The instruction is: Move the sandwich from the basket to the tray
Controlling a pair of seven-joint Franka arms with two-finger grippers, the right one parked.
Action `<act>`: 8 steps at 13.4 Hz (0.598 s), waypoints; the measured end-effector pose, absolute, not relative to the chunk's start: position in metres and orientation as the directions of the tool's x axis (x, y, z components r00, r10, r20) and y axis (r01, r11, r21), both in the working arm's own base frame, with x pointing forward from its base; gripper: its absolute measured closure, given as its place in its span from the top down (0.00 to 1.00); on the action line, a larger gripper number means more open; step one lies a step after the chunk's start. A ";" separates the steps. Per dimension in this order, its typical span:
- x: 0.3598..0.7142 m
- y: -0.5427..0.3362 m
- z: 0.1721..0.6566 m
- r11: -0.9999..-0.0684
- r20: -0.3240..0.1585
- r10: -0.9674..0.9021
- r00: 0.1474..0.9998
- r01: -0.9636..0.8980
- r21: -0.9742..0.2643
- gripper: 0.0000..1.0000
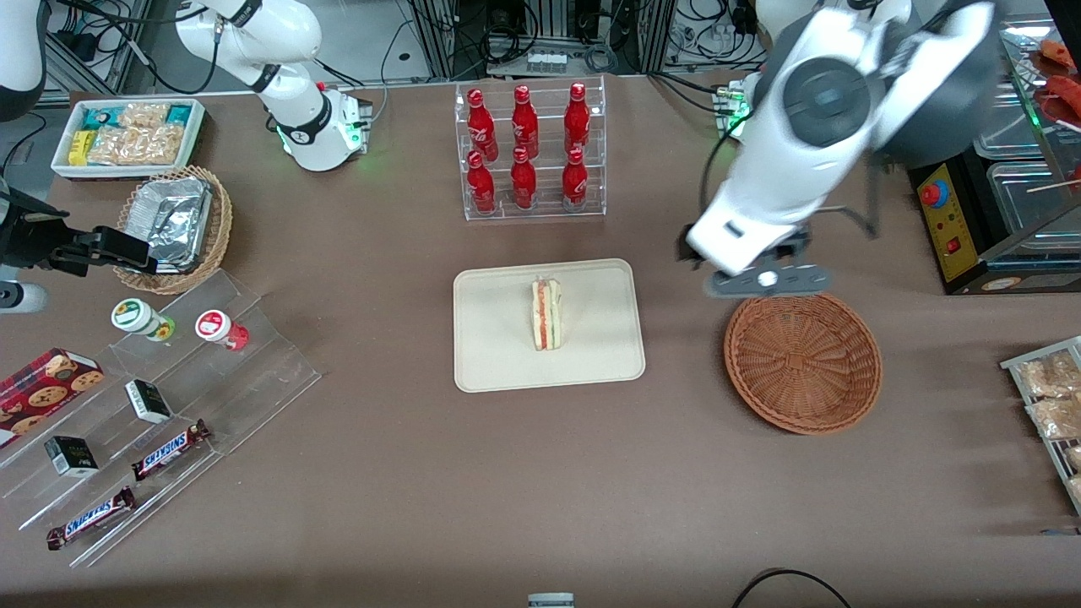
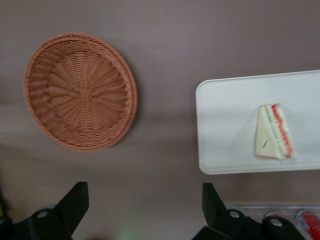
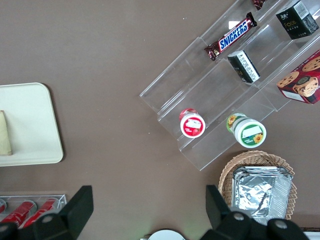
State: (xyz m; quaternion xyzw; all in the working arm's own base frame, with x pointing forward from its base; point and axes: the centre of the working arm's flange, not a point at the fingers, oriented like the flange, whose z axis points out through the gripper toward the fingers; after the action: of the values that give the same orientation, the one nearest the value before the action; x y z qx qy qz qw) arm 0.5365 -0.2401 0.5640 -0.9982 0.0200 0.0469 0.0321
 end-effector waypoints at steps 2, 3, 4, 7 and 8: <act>0.534 -0.185 0.577 -0.998 -0.097 -0.056 0.994 -0.059 -0.030 1.00; 0.534 -0.162 0.582 -0.998 -0.094 -0.061 0.994 -0.064 -0.022 1.00; 0.534 -0.144 0.586 -0.997 -0.089 -0.067 0.994 -0.069 -0.018 1.00; 0.537 -0.102 0.596 -0.997 -0.074 -0.077 0.994 -0.078 -0.011 1.00; 0.538 -0.092 0.598 -0.997 -0.071 -0.070 0.995 -0.070 -0.009 1.00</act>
State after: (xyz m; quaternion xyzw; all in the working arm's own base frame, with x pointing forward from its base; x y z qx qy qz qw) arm 0.5378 -0.0923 0.5978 -0.9987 0.0350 0.0354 0.0060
